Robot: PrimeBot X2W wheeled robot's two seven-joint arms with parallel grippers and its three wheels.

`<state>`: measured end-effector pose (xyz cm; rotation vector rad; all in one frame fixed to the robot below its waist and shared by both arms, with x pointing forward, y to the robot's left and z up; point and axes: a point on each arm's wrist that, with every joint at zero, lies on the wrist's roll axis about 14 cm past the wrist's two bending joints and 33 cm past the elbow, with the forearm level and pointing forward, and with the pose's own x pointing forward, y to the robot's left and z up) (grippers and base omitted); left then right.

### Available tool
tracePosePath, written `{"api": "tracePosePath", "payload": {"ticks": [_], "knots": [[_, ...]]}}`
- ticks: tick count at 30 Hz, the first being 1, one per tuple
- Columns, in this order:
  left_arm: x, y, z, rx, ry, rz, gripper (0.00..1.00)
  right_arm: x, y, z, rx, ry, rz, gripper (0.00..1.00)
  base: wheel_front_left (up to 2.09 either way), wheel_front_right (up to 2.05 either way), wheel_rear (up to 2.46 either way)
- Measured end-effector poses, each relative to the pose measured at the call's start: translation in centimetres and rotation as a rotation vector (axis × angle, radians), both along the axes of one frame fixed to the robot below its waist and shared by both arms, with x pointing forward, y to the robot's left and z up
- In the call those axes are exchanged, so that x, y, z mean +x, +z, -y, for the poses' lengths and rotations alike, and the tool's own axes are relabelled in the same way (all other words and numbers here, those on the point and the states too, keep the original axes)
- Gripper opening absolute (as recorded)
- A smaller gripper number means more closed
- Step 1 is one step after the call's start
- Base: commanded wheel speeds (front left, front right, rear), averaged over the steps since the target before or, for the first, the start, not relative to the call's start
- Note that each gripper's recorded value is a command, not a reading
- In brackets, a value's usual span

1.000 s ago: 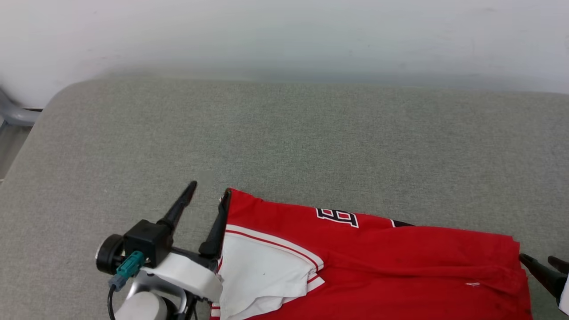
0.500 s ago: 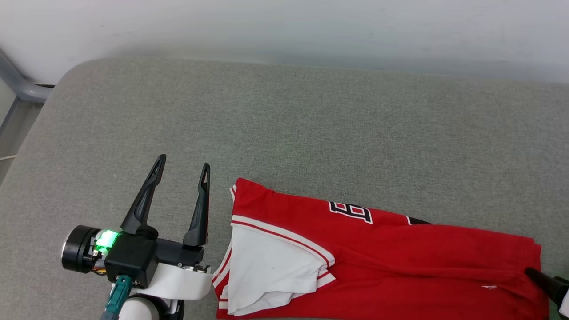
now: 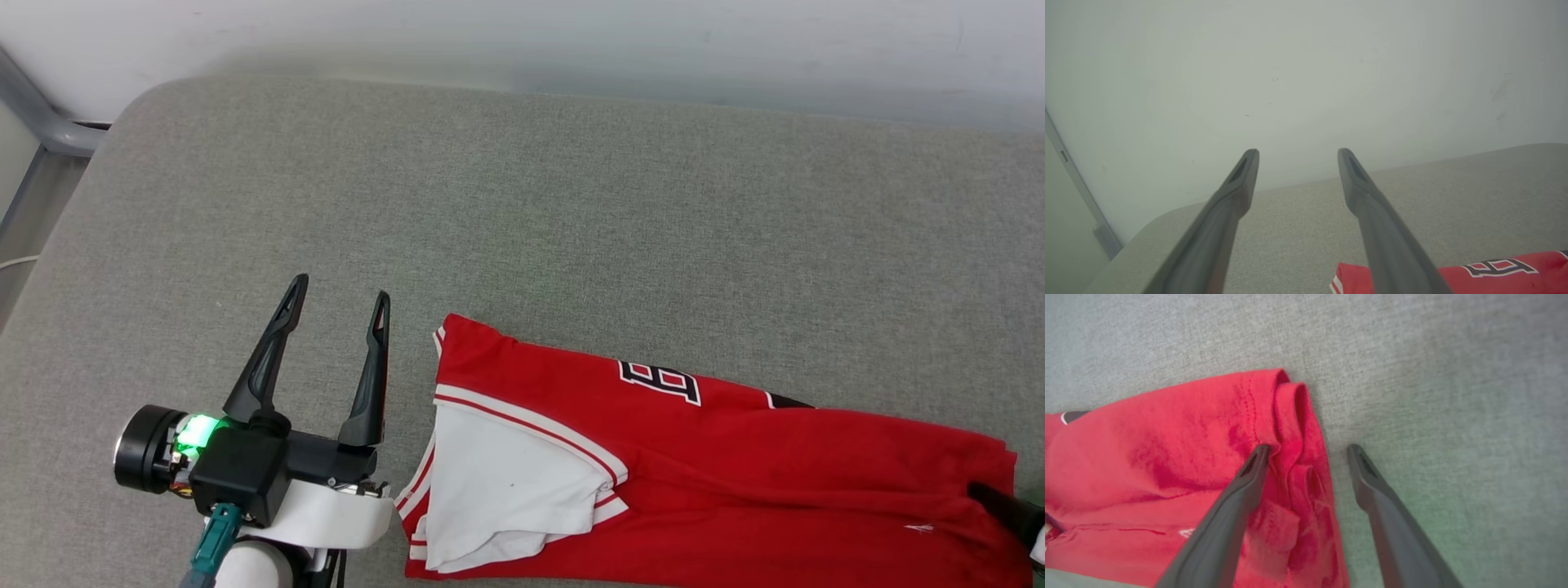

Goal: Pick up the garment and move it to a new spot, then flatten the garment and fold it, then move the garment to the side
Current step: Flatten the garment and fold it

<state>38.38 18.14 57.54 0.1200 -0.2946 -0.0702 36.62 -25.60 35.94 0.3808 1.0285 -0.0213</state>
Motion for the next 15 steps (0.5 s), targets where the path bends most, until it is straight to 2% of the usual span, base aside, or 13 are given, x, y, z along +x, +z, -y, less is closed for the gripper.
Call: {"api": "tracePosePath", "payload": {"ticks": [13,14,15], "knots": [[-0.2,0.6,0.1,-0.005,-0.007,0.018,1.0,-0.1,0.1,-3.7,0.08,0.073,0.006,1.0,0.0,0.0,0.0],[-0.2,0.6,0.1,-0.006,-0.009,0.017,1.0,-0.1,0.1,-3.8,0.08,0.074,0.007,0.49,0.0,0.0,0.0],[-0.2,0.5,0.1,-0.006,-0.01,0.016,1.0,-0.1,0.1,-3.8,0.08,0.074,0.008,0.23,0.0,0.0,0.0]]}}
